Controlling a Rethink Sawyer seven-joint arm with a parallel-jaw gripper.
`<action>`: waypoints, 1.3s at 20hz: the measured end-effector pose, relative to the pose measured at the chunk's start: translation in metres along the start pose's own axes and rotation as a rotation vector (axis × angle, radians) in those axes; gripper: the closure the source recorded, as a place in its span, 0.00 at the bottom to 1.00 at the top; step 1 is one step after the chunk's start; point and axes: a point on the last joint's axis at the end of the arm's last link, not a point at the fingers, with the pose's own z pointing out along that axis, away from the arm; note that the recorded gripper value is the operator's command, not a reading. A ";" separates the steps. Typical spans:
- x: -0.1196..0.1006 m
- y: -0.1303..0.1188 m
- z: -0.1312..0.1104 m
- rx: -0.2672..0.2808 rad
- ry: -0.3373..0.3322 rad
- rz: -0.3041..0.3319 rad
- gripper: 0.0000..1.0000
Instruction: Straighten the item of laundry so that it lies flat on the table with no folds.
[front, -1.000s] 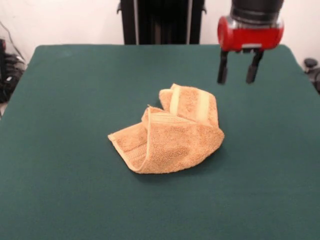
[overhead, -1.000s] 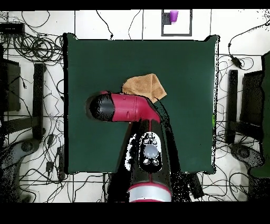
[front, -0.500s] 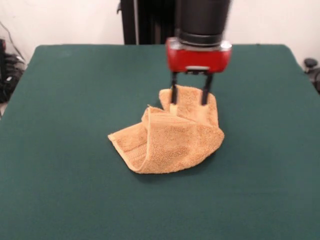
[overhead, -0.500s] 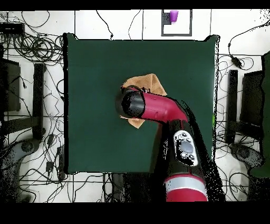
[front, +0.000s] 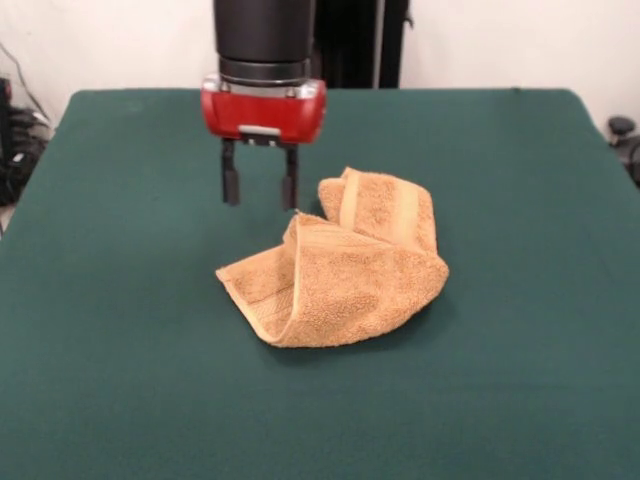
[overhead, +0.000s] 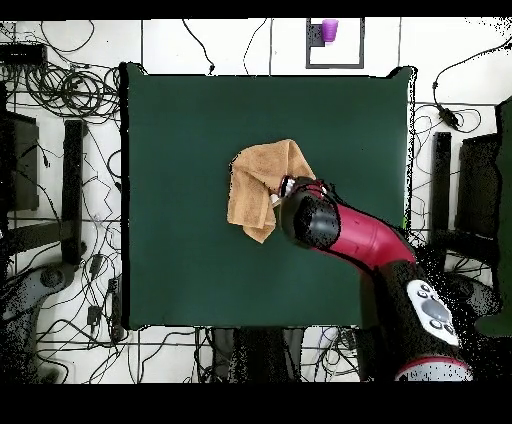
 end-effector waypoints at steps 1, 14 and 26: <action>0.006 -0.003 0.000 0.004 -0.007 0.000 0.00; 0.058 0.045 0.002 -0.032 0.036 -0.065 0.00; 0.060 0.062 -0.012 -0.041 0.050 -0.096 0.00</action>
